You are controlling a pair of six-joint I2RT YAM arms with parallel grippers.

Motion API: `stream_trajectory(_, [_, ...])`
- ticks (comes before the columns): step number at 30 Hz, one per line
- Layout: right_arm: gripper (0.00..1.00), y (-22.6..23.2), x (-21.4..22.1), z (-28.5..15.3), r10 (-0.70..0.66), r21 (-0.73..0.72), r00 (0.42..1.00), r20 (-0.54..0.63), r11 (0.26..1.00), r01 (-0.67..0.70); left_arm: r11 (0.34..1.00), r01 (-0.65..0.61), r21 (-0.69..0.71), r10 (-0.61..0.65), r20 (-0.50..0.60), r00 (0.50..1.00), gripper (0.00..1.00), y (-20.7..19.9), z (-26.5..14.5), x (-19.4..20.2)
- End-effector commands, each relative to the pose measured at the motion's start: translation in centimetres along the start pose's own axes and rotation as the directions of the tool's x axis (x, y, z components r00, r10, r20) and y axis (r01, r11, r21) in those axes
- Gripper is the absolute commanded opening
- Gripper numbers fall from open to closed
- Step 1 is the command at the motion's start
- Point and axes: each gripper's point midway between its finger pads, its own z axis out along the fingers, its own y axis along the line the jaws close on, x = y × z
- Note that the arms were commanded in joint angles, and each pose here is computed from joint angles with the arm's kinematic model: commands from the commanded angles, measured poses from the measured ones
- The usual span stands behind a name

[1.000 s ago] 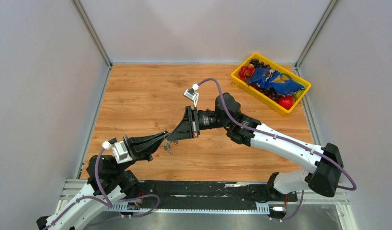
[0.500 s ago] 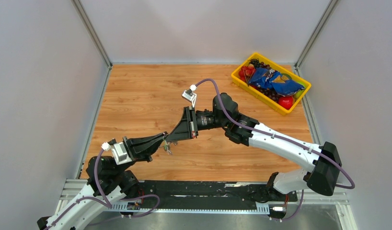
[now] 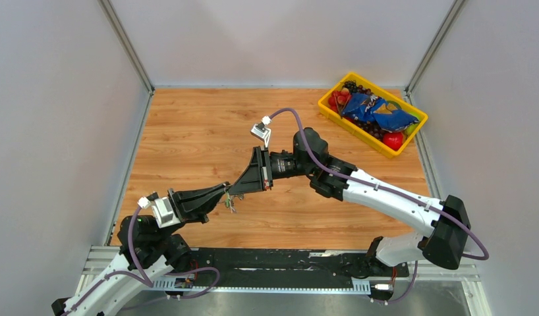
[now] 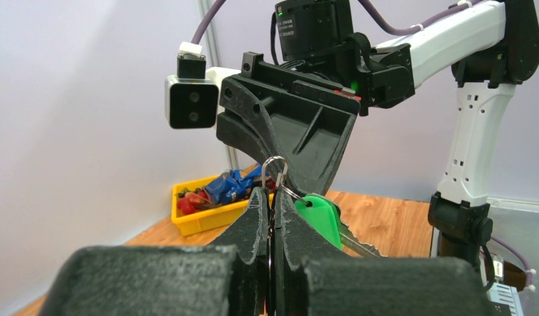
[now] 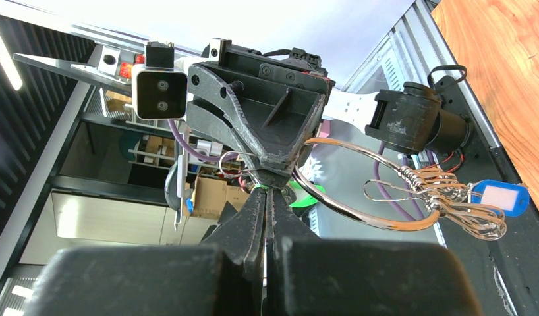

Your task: Put the keys on the keyring

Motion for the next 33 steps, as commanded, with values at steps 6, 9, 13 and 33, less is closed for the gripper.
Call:
stream_trajectory(6, [0.00,2.8,-1.6,-0.7,-0.062,-0.033,0.995,0.079,0.997,0.065,0.998,-0.020,0.062,0.017,0.049,0.999,0.01,-1.0,0.1,-1.3])
stream_trajectory(9, [0.00,3.8,-2.2,-0.8,-0.099,-0.044,0.991,0.094,0.994,0.103,0.998,-0.013,0.069,0.011,0.037,0.999,0.01,-1.2,0.2,-1.0])
stream_trajectory(13, [0.00,5.1,-2.7,-0.9,-0.139,-0.055,0.984,0.107,0.988,0.146,0.997,-0.007,0.070,0.005,0.030,1.000,0.01,-1.2,0.2,-0.9])
stream_trajectory(33, [0.00,6.3,-2.4,0.2,-0.160,-0.085,0.984,0.072,0.982,0.166,0.997,0.010,0.078,-0.010,-0.005,1.000,0.01,-1.2,0.6,-0.4])
